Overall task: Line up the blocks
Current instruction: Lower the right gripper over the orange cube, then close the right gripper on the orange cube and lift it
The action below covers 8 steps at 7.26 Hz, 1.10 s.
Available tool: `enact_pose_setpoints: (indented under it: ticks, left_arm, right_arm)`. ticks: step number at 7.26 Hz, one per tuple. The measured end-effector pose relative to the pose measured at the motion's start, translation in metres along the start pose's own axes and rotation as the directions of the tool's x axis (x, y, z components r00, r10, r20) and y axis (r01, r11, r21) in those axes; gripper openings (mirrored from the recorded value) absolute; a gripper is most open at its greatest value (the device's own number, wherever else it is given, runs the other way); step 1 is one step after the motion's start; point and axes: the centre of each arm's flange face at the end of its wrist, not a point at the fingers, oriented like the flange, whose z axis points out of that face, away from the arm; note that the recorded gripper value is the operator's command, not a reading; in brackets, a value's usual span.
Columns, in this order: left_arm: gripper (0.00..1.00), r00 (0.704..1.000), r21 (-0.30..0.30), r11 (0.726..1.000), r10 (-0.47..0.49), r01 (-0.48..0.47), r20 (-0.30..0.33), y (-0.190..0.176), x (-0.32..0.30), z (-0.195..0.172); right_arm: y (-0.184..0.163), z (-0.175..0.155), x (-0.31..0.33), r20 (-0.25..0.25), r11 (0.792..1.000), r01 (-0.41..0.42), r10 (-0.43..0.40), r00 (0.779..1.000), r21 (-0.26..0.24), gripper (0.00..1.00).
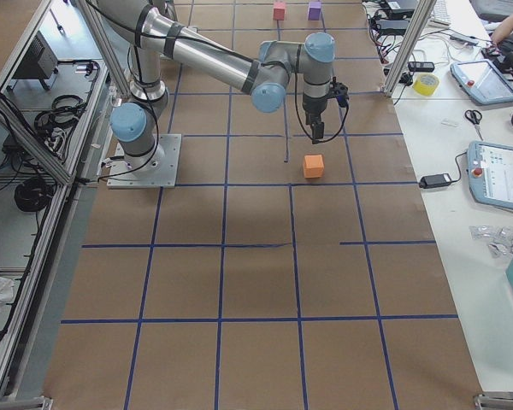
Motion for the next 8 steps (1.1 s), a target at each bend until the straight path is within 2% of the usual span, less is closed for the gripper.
enact_pose_setpoints:
  ticks: [2,5,8]
  left_arm:
    - [1.0,1.0,-0.003,1.0,-0.015,0.015,-0.001,0.0,0.0,0.001]
    - [1.0,1.0,-0.006,1.0,-0.018,0.018,-0.001,0.0,0.0,0.003]
    - [1.0,1.0,-0.007,1.0,-0.018,0.018,-0.001,0.002,0.0,0.004]
  right_arm:
    - [-0.01,0.04,0.003,0.015,0.999,0.003,-0.002,1.0,-0.036,1.0]
    - [-0.02,0.089,0.019,0.021,0.999,-0.017,0.018,1.0,-0.051,1.0]
    - [-0.026,0.118,0.023,0.039,0.997,-0.035,0.038,0.999,-0.069,1.0]
